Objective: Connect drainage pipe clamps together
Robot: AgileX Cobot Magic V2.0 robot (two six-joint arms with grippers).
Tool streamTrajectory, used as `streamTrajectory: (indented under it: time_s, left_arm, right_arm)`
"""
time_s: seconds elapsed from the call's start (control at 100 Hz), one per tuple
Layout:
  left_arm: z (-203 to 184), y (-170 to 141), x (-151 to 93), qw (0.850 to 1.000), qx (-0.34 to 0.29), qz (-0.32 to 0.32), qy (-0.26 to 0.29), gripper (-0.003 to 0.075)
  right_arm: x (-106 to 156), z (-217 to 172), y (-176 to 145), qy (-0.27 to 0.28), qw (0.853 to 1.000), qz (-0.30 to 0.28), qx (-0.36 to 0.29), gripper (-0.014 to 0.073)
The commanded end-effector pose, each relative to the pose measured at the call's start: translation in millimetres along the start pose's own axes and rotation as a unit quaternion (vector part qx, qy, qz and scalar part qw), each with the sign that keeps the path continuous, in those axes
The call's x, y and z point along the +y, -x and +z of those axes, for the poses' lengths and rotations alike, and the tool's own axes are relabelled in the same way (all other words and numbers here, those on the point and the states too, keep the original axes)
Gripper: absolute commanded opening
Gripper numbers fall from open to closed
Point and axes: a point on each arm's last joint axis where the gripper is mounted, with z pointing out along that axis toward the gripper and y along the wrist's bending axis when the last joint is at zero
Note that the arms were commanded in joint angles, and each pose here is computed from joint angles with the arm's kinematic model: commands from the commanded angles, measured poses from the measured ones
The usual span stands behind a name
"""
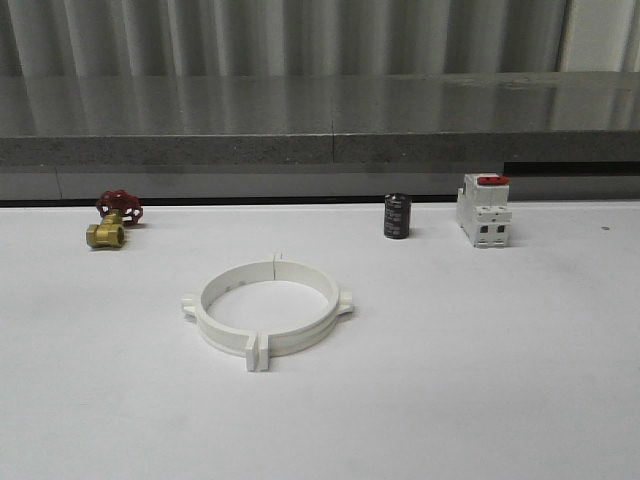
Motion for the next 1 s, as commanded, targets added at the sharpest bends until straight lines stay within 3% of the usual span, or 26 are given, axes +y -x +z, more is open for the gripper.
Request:
streamTrajectory:
  time_s: [0.0, 0.99]
  left_arm:
    - [-2.9, 14.1, -3.7, 0.999, -0.046, 0.002, -0.013, -0.0020]
    - [-3.0, 14.8, -3.3, 0.999, -0.050, 0.008, -0.011, -0.0020]
  right_arm:
    - [2.1, -3.3, 14.7, 0.007, 0.998, -0.004, -0.064, -0.0069]
    - [2.0, -3.2, 14.2, 0.007, 0.998, -0.004, -0.061, -0.0069]
